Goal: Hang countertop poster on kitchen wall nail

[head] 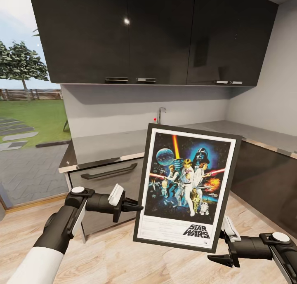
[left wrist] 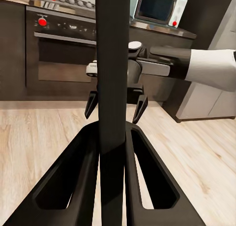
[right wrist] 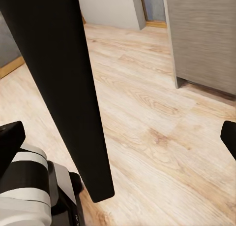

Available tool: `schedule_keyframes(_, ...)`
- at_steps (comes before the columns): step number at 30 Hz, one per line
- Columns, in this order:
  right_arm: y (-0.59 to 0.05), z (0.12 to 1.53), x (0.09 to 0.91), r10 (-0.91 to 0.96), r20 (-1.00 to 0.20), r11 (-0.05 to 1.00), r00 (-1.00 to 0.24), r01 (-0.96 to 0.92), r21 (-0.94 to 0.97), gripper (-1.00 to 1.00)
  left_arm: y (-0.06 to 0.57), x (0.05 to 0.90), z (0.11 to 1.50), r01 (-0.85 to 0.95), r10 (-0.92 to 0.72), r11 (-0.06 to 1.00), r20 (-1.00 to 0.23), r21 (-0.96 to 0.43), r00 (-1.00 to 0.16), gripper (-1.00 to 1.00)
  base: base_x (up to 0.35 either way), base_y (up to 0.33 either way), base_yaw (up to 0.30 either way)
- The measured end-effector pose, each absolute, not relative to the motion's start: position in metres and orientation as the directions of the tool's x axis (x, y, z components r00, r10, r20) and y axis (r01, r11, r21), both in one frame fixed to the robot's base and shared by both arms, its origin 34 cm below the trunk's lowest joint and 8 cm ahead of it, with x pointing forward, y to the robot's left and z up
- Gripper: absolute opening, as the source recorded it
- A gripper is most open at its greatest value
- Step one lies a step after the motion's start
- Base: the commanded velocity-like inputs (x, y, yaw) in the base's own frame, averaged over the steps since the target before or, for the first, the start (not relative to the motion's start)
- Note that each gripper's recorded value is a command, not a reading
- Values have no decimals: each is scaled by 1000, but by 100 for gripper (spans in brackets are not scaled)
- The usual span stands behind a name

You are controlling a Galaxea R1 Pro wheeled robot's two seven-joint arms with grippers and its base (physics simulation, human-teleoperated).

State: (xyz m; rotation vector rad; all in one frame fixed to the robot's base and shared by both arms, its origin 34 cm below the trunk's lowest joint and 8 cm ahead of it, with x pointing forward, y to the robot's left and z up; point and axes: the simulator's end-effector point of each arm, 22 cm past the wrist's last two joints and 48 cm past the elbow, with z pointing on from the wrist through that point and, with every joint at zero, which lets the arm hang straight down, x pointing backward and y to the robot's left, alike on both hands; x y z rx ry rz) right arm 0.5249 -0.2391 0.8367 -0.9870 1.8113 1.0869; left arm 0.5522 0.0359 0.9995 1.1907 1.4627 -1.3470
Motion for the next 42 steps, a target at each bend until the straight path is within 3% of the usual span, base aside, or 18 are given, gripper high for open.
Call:
schedule_keyframes(25, -239, 837, 525, -218, -896, 330, -387, -893, 305, 100, 40, 553, 998, 972, 125, -3, -964, -237, -235, -100, 0, 0, 0)
schedule_keyframes(26, -239, 837, 525, -218, -896, 330, -387, -893, 305, -100, 40, 553, 998, 972, 125, -3, -964, -237, -235, -100, 0, 0, 0)
schedule_keyframes(42, -239, 836, 525, -220, -896, 329, -385, -894, 303, -100, 41, 554, 997, 970, 129, 0, -962, -242, -240, -100, 0, 0, 0)
